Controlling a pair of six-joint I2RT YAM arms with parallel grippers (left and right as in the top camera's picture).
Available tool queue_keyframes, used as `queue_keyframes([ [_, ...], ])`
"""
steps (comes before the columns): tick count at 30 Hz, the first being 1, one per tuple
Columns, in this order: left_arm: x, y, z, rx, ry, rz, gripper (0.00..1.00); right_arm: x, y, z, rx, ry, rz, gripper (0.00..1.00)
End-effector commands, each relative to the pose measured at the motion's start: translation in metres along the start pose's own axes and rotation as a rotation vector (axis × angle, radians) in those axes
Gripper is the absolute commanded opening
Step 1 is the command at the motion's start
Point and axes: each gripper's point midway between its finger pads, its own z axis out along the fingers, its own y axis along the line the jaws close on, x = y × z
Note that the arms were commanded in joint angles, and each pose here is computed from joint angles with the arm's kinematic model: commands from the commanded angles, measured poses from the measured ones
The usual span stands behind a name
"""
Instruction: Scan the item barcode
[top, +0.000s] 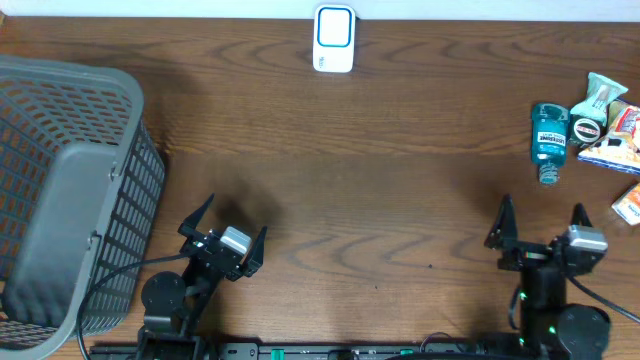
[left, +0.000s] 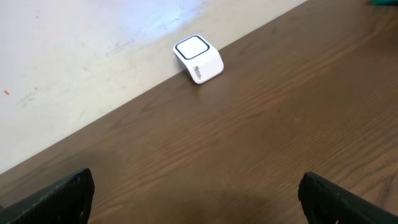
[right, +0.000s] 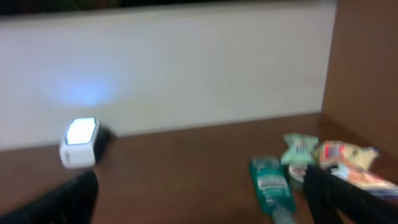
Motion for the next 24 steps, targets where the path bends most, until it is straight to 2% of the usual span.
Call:
queue_keyframes([
  [1, 0.014, -0.010, 0.002, 0.039, 0.030, -0.009, 0.98, 0.024, 0.001, 0.008, -0.016, -0.021, 0.056, 0.99],
  [6, 0.014, -0.010, 0.002, 0.039, 0.030, -0.009, 0.98, 0.056, -0.007, 0.019, 0.008, -0.032, 0.119, 0.99],
  [14, 0.014, -0.010, 0.002, 0.039, 0.030, -0.009, 0.98, 0.102, -0.013, 0.022, 0.035, 0.087, 0.112, 0.99],
  [24, 0.014, -0.010, 0.002, 0.039, 0.030, -0.009, 0.98, 0.103, -0.013, 0.022, 0.035, 0.092, 0.112, 0.99],
])
